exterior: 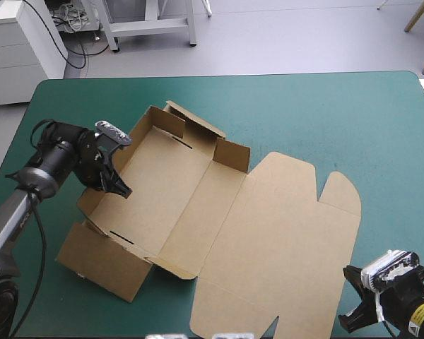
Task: Fold the box
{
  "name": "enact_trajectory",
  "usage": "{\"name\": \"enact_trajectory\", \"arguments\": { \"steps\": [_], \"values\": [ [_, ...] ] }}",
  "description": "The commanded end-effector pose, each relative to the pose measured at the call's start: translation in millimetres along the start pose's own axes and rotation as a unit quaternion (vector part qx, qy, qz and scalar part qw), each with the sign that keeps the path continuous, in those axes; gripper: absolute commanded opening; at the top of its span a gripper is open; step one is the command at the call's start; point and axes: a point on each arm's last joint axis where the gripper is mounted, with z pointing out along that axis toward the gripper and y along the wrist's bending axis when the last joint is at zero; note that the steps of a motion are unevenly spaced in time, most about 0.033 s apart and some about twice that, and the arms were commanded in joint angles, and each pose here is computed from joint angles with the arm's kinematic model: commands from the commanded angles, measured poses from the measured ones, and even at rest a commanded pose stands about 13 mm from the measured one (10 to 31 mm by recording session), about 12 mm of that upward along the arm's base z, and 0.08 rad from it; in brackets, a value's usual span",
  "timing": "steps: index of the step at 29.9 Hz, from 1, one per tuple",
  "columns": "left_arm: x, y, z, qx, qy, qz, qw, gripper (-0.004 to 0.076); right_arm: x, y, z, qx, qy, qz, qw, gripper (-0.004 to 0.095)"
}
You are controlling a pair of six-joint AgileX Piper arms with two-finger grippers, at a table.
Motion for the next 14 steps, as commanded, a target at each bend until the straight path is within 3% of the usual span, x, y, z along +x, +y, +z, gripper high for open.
{"name": "enact_trajectory", "arguments": {
  "steps": [1,14],
  "values": [
    [-21,-6,-27,-0.092,-0.043,0.080,0.992,-0.0008,-13,0,-5,0.002,-0.041,-0.003,0.999,-0.0021],
    [-66,-82,-63,-0.187,-0.171,0.275,0.927,-0.0008,-13,0,-5,0.002,-0.041,-0.002,0.999,-0.0021]
  ]
}}
